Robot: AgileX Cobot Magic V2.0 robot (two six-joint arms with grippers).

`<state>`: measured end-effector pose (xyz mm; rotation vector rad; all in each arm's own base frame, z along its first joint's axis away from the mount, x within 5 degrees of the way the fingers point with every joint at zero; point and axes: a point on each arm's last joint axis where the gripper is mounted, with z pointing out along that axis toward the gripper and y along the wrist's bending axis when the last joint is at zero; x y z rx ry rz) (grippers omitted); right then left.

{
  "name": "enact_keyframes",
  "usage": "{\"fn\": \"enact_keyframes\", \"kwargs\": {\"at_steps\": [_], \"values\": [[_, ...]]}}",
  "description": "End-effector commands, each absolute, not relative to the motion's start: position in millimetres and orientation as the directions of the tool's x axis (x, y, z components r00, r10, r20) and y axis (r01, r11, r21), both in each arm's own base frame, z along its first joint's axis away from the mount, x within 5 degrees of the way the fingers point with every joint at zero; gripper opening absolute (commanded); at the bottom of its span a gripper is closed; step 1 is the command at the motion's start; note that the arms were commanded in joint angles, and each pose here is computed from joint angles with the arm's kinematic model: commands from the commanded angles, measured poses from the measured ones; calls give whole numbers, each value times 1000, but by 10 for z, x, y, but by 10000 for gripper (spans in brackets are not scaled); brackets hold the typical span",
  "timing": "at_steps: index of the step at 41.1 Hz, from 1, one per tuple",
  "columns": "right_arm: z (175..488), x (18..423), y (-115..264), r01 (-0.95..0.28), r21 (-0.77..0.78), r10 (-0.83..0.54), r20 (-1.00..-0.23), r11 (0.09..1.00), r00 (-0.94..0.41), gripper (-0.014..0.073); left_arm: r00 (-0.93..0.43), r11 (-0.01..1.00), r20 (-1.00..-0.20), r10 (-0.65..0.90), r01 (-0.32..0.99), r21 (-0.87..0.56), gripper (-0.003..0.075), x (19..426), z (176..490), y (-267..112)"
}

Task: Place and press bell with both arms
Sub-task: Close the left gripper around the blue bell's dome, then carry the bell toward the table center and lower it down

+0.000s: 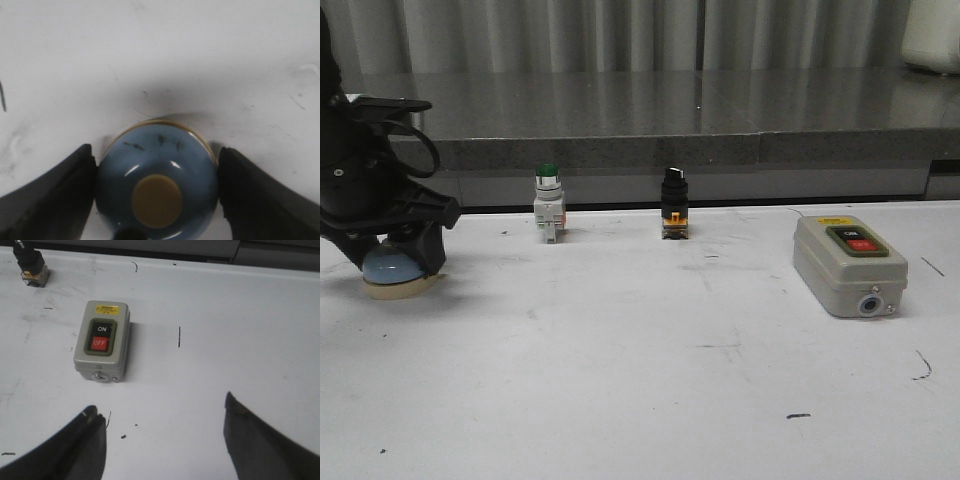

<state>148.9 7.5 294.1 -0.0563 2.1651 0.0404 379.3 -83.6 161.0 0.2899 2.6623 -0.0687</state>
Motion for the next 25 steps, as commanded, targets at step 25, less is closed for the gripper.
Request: {"fn": "enact_keyframes", "kwargs": {"at_steps": [25], "values": [[3114,1537,69,-49,10,-15,-882,999,-472,519,-664,829,-607,437,560,-15,397,3218,2277,-2218]]}}
